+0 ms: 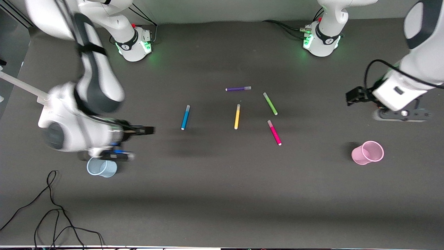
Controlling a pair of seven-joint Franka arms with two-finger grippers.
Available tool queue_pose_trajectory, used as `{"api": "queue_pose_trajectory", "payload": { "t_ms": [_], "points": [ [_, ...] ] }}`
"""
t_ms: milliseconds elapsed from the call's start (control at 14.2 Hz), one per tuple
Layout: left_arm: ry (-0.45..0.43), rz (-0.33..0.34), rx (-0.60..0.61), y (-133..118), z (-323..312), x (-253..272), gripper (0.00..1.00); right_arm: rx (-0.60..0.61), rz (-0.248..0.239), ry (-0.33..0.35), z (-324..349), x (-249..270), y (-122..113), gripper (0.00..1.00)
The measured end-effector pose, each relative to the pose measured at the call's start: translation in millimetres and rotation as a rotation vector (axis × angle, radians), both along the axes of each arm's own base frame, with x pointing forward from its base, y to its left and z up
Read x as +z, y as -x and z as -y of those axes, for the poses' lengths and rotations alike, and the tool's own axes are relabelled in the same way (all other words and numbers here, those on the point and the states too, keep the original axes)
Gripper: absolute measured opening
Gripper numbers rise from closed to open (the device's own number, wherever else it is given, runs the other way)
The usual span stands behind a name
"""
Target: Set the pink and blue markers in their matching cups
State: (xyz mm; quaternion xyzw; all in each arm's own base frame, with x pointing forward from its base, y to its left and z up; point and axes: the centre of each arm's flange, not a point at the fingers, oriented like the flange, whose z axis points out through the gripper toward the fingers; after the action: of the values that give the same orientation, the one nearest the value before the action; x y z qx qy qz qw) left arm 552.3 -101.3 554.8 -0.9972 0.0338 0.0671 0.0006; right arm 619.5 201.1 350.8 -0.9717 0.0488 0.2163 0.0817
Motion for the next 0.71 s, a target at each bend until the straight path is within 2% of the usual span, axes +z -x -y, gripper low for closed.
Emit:
{"api": "queue_pose_trajectory", "payload": {
  "t_ms": [212,353,494,706],
  "points": [
    [0.011,-0.063,0.010,-1.0,26.4,-28.6,1.00,0.024,-0.112,0.029,-36.6,-79.3,12.0,1.00],
    [0.079,-0.108,0.035,-10.9,36.2,-55.4,1.00,0.021,-0.176,0.038,-42.3,-121.7,19.1,1.00],
    [0.118,-0.117,0.071,-26.4,48.0,-88.3,1.00,0.036,-0.222,0.046,-55.3,-154.3,29.7,1.00],
    [0.114,-0.105,0.149,-38.7,96.1,-137.0,1.00,0.071,-0.257,0.075,-80.1,-181.2,46.6,1.00]
  ]
}}
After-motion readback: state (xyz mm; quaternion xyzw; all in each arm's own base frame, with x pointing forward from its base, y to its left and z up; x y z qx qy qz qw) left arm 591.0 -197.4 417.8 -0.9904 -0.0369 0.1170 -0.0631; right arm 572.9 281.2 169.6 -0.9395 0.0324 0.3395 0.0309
